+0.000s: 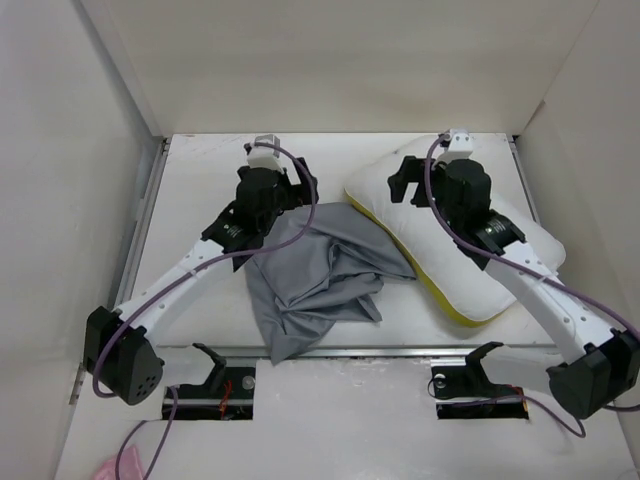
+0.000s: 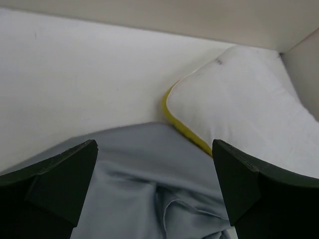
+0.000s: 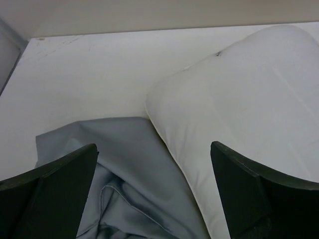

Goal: Put the pillow into the pillowcase

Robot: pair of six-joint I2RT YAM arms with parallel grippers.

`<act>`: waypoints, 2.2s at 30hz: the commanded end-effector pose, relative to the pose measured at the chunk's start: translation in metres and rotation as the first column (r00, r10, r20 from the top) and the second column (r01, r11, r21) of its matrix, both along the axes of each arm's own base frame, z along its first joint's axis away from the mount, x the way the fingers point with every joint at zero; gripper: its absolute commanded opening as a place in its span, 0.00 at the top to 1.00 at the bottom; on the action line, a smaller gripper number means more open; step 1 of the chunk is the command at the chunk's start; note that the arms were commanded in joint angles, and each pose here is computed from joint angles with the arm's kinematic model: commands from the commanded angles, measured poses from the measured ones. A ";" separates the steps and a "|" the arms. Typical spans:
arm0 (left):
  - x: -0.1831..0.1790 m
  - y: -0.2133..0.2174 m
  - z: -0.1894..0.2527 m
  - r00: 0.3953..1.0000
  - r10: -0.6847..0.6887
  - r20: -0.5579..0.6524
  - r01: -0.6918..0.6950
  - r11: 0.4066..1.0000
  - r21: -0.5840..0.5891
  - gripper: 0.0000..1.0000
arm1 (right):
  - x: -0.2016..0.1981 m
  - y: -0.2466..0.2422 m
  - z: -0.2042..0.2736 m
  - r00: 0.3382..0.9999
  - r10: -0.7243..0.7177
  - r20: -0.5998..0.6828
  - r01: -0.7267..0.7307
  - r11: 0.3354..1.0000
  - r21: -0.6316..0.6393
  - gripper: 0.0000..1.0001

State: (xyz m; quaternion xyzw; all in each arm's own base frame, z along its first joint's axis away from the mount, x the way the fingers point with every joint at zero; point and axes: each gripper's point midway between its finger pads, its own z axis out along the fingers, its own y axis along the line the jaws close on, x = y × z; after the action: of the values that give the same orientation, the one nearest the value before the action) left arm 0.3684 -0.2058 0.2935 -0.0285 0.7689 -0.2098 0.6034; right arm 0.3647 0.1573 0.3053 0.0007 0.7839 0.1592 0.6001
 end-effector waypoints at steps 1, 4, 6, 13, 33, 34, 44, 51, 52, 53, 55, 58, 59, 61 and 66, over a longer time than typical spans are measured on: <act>-0.009 0.021 -0.072 0.967 0.118 -0.227 -0.105 0.992 0.069 0.00 | 0.001 0.003 -0.008 0.999 0.010 -0.046 -0.010 1.000 0.009 0.00; -0.029 0.035 -0.128 0.919 0.180 -0.352 -0.153 0.983 0.102 0.00 | 0.005 0.010 -0.033 0.995 0.060 -0.075 -0.064 0.996 -0.058 0.00; -0.039 0.043 -0.157 0.887 0.221 -0.406 -0.182 0.974 0.132 0.00 | 0.001 0.022 -0.046 0.984 0.142 -0.106 -0.150 0.986 -0.073 0.00; -0.048 0.041 -0.207 0.821 0.211 -0.530 -0.173 0.977 0.122 0.12 | -0.010 0.018 -0.102 0.966 0.061 -0.250 -0.121 0.966 -0.230 0.03; -0.048 0.081 -0.177 0.787 0.383 -0.485 -0.347 0.923 0.167 1.00 | -0.065 0.032 -0.205 0.854 0.045 -0.518 -0.236 0.921 -0.311 0.05; -0.052 0.096 -0.181 0.764 0.433 -0.478 -0.395 0.900 0.184 1.00 | -0.072 0.033 -0.212 0.839 0.056 -0.541 -0.250 0.923 -0.293 0.05; -0.048 0.161 -0.194 0.646 0.605 -0.465 -0.556 0.791 0.256 1.00 | -0.063 0.034 -0.246 0.805 -0.013 -0.594 -0.233 0.913 -0.335 0.05; -0.003 0.198 -0.160 0.619 0.693 -0.369 -0.678 0.709 0.196 1.00 | -0.007 0.048 -0.231 0.873 -0.075 -0.481 -0.147 0.901 -0.408 0.14; 0.001 0.199 -0.154 0.630 0.688 -0.360 -0.674 0.715 0.187 1.00 | 0.006 0.054 -0.220 0.893 -0.082 -0.443 -0.117 0.908 -0.403 0.17; 0.004 0.192 -0.151 0.667 0.648 -0.368 -0.623 0.756 0.201 1.00 | 0.014 0.051 -0.223 0.893 -0.092 -0.440 -0.108 0.907 -0.408 0.20; 0.007 0.182 -0.148 0.706 0.598 -0.379 -0.574 0.797 0.188 0.92 | 0.033 0.055 -0.213 0.902 -0.062 -0.427 -0.110 0.924 -0.365 0.49; -0.007 0.164 -0.152 0.744 0.512 -0.429 -0.499 0.853 0.152 0.55 | 0.041 0.064 -0.208 0.900 -0.006 -0.435 -0.152 0.933 -0.327 0.71; -0.014 0.158 -0.155 0.746 0.490 -0.450 -0.484 0.864 0.139 0.52 | 0.043 0.067 -0.205 0.902 0.006 -0.432 -0.158 0.935 -0.317 0.73; -0.033 0.136 -0.155 0.773 0.414 -0.480 -0.419 0.902 0.103 0.39 | 0.041 0.071 -0.195 0.907 0.036 -0.420 -0.176 0.938 -0.299 0.81; -0.095 0.104 -0.188 0.742 0.282 -0.608 -0.306 0.950 0.067 0.27 | 0.026 0.069 -0.188 0.894 0.078 -0.440 -0.223 0.931 -0.290 0.97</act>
State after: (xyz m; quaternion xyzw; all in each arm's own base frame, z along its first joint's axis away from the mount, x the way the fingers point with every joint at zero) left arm 0.3091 -0.0834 0.1225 -0.2418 0.8810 -0.0738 0.3998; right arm 0.3896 0.2154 0.0840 -0.1142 0.9235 0.0360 0.3644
